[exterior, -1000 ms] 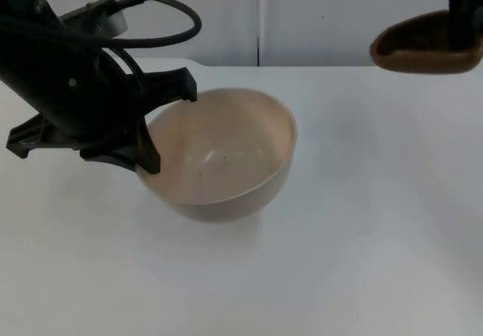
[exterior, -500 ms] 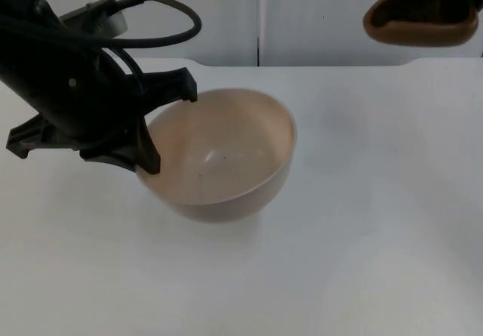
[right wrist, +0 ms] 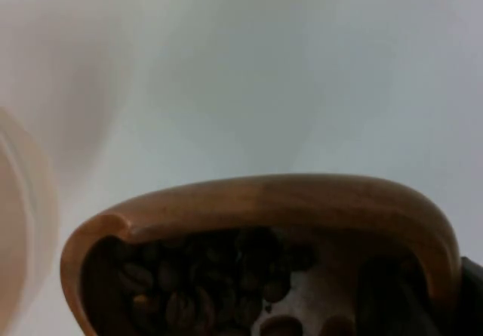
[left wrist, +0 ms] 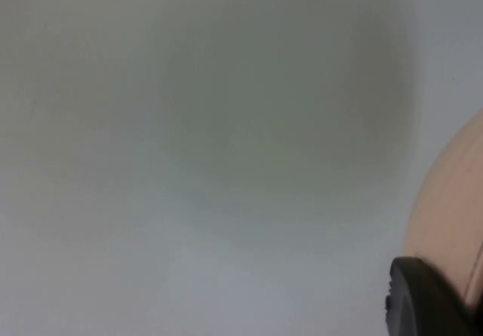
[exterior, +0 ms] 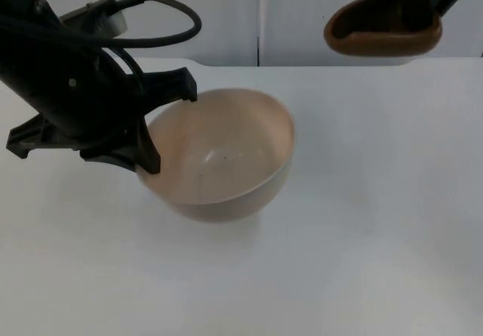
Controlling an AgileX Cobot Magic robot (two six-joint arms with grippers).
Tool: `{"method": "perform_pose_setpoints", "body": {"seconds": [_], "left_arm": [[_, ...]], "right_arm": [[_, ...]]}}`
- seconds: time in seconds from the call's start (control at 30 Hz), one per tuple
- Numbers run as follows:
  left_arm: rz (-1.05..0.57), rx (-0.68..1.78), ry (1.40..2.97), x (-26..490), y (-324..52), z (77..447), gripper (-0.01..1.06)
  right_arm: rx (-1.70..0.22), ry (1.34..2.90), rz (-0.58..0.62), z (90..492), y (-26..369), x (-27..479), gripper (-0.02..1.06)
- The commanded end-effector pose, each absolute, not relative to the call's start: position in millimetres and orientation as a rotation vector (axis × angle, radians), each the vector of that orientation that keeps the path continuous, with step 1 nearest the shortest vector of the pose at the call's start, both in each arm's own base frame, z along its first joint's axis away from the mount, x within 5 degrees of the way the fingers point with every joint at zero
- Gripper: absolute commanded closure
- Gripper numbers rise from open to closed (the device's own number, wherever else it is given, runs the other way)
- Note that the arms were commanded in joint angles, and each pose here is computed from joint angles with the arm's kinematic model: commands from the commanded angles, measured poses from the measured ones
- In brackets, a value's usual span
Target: Pick up the bowl with the left hand and pour the coffee beans from the cup into the bowl with the right hand.
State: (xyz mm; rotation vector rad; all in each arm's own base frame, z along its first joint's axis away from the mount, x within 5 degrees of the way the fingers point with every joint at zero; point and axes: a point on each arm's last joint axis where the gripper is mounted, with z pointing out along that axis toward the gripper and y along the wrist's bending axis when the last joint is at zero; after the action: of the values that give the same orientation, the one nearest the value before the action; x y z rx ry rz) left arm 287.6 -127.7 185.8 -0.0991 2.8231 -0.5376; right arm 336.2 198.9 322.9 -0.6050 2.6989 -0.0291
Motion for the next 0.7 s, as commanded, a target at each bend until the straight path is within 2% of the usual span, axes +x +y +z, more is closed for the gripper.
{"method": "perform_pose_setpoints", "body": {"seconds": [0.0, 0.27, 0.43, 0.67], "left_arm": [[-0.556, -0.117, 2.795, 289, -128, 191, 1.05], [-0.561, -0.122, 2.797, 289, -128, 191, 1.05], [-0.588, -0.153, 2.793, 289, -129, 192, 1.05], [-0.631, -0.204, 2.784, 289, -131, 193, 1.05]], "right_arm": [[-0.639, 2.644, -0.003, 338, 208, 331, 1.05], [-0.734, 2.518, 0.066, 359, 252, 325, 1.05], [-0.800, 2.466, -0.003, 358, 269, 317, 1.05], [-0.799, 2.445, -0.059, 360, 266, 319, 1.05]]}}
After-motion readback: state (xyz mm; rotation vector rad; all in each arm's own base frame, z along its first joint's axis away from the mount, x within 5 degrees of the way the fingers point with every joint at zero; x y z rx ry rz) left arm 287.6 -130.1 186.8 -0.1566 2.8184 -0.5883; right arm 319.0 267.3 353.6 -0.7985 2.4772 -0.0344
